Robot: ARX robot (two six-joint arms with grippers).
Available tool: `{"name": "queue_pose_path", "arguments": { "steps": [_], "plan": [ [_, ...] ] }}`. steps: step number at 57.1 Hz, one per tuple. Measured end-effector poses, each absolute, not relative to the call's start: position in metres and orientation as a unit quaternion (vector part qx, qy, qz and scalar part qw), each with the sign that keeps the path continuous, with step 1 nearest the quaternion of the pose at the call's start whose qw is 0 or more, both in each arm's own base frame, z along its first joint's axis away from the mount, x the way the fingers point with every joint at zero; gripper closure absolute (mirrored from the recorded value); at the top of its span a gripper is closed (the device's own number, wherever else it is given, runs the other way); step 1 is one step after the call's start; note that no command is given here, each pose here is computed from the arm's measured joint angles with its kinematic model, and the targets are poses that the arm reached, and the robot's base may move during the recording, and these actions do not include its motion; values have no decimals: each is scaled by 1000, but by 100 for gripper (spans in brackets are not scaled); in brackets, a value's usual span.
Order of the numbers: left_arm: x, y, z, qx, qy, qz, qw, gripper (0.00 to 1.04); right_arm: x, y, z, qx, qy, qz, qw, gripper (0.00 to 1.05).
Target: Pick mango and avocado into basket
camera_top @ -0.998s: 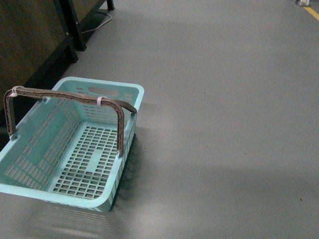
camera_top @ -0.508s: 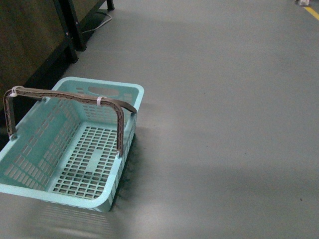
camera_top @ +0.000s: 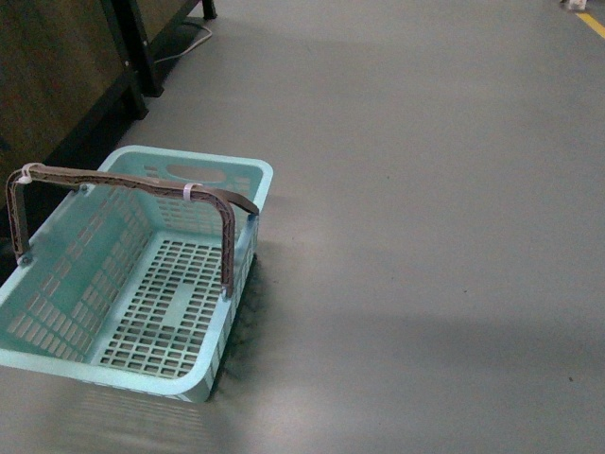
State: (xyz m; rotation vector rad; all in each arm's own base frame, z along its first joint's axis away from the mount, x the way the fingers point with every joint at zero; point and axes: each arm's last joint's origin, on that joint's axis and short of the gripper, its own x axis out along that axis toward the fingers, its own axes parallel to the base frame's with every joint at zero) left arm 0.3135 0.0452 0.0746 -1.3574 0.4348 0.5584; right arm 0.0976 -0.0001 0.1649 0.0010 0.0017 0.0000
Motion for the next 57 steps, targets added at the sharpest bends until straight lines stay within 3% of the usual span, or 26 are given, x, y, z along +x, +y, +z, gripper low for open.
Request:
{"name": "queue_pose_path", "arguments": {
  "steps": [28, 44, 53, 57],
  "plan": [
    [431, 18, 32, -618, 209, 251, 715, 8, 98, 0, 165, 0, 1, 0, 1000, 8],
    [454, -9, 23, -618, 231, 242, 712, 50, 98, 0, 165, 0, 1, 0, 1000, 8],
    [450, -13, 17, -612, 256, 277, 695, 78, 98, 0, 165, 0, 1, 0, 1000, 8],
    [448, -11, 18, -611, 255, 280, 695, 81, 98, 0, 165, 0, 1, 0, 1000, 8]
  ]
}}
